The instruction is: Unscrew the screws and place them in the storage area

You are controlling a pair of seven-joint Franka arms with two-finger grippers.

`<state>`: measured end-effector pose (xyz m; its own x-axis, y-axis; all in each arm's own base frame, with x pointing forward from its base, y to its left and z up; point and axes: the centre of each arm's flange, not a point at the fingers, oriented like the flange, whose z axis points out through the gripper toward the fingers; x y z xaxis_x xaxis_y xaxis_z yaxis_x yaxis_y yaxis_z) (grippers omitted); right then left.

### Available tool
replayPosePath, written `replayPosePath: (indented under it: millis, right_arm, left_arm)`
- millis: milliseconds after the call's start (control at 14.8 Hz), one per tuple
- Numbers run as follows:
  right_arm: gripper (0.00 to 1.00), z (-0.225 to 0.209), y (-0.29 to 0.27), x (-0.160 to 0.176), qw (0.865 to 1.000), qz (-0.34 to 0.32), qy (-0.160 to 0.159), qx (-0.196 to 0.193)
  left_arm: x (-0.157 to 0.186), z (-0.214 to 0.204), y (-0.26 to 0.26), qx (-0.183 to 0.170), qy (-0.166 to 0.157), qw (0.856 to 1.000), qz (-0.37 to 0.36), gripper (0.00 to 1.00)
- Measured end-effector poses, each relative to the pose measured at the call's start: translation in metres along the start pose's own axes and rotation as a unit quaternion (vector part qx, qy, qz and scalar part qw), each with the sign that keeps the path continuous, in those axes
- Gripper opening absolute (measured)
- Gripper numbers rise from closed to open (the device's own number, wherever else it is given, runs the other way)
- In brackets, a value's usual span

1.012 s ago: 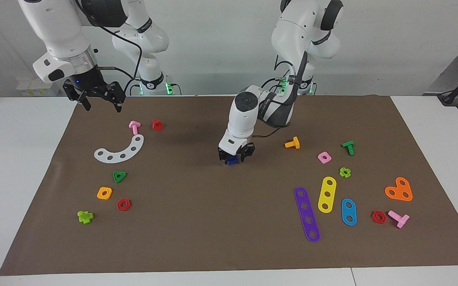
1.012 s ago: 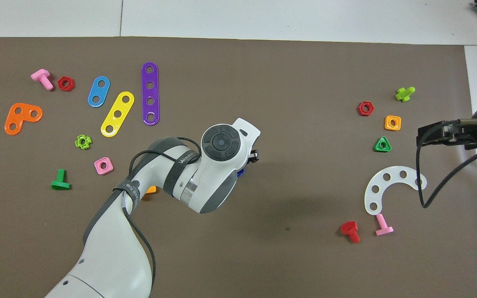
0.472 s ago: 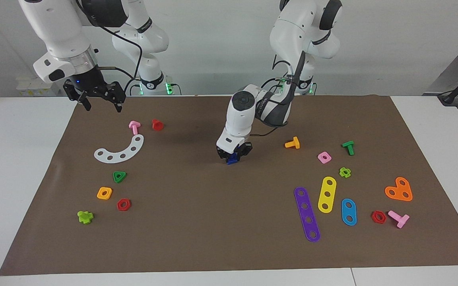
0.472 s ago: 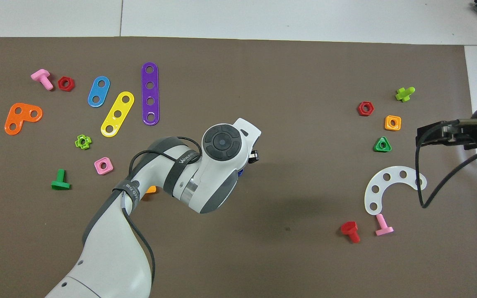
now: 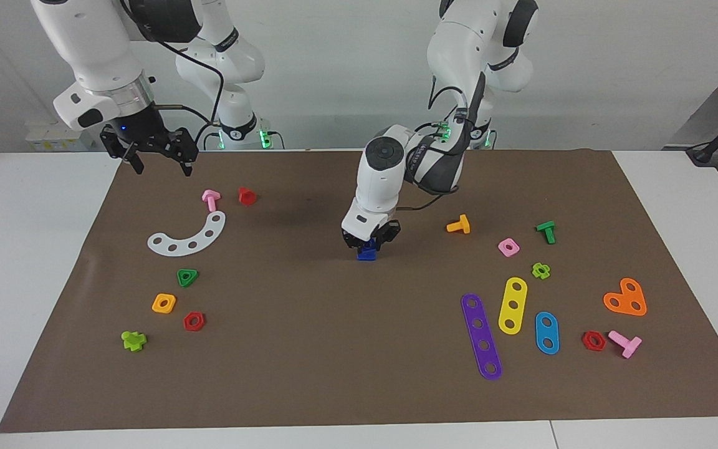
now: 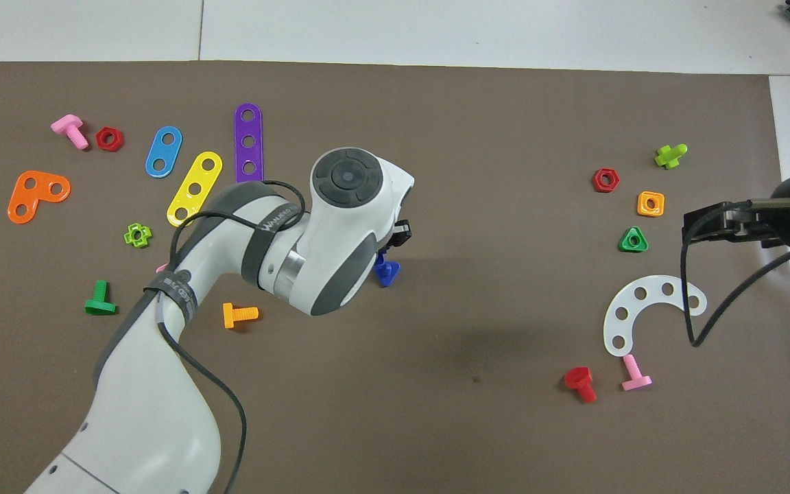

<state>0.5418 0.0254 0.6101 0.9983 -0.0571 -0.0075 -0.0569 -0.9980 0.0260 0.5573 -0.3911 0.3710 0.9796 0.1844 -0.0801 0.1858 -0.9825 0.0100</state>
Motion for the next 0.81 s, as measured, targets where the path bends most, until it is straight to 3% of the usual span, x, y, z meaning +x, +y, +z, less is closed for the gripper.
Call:
replayPosePath:
  millis: [270,540,810]
  right_arm:
    - [0.99,0.031,-0.055,-0.008,1.000,-0.018,0.018,0.003]
    - [0.99,0.070,-0.128,-0.028,0.999,-0.029,0.033,0.009]
    - [0.99,0.114,-0.210,-0.038,0.999,-0.016,0.040,0.019]
  left_arm:
    - [0.060,-0.017,-0.053,0.005,-0.013,1.000,-0.005,0.47]
    - [0.070,0.019,-0.086,0.024,-0.051,0.995,0.078,0.47]
    - [0.083,0.050,-0.143,0.046,-0.083,0.980,0.172,0.47]
